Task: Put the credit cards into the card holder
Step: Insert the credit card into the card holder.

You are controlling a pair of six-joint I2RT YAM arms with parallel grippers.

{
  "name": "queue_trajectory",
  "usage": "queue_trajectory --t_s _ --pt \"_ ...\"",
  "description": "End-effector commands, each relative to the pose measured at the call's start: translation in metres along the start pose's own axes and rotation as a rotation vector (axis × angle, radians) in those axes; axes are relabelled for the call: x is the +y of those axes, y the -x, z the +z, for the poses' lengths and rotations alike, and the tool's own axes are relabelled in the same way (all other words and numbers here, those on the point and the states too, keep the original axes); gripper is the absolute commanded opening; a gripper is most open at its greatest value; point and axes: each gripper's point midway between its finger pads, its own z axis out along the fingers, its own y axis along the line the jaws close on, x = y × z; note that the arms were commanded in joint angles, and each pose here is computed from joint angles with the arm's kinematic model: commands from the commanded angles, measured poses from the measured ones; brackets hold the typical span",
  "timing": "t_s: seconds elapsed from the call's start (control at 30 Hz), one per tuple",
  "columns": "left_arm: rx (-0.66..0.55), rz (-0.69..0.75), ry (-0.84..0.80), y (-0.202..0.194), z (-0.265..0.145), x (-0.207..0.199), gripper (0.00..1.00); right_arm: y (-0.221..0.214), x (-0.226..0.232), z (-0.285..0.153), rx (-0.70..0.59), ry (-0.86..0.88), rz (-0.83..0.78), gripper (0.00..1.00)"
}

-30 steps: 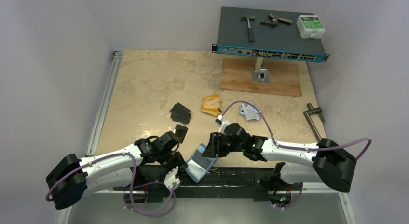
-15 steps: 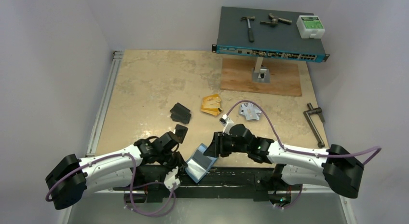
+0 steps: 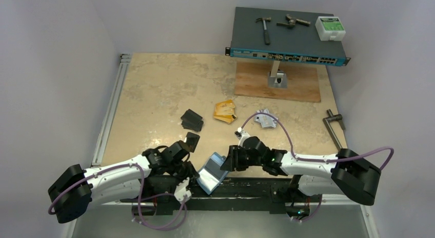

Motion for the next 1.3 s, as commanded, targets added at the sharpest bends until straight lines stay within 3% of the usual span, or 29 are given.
queue_trajectory --t_s 0.0,0.63,0.9,1.13,1.2,1.27 --pt "0.016 0.015 -0.021 -0.004 0.003 -0.008 0.02 0.01 0.03 0.0 -0.042 0.125 -0.011 0.38" --pt "0.072 0.022 0.102 -0.017 0.005 0.013 0.0 0.002 0.08 0.003 -0.001 0.284 -0.053 0.38" --pt "0.166 0.049 0.221 -0.038 0.005 0.025 0.0 -0.013 0.082 0.015 0.092 0.326 -0.047 0.33" --pt "0.167 0.059 0.159 -0.038 0.007 0.007 0.01 0.006 0.048 0.025 0.055 0.22 0.023 0.3" --pt "0.172 0.061 0.145 -0.039 0.007 0.002 0.05 0.013 0.045 0.026 0.037 0.2 0.024 0.29" --pt "0.179 0.056 0.144 -0.04 0.005 0.003 0.22 0.023 0.049 0.027 0.021 0.203 0.007 0.29"
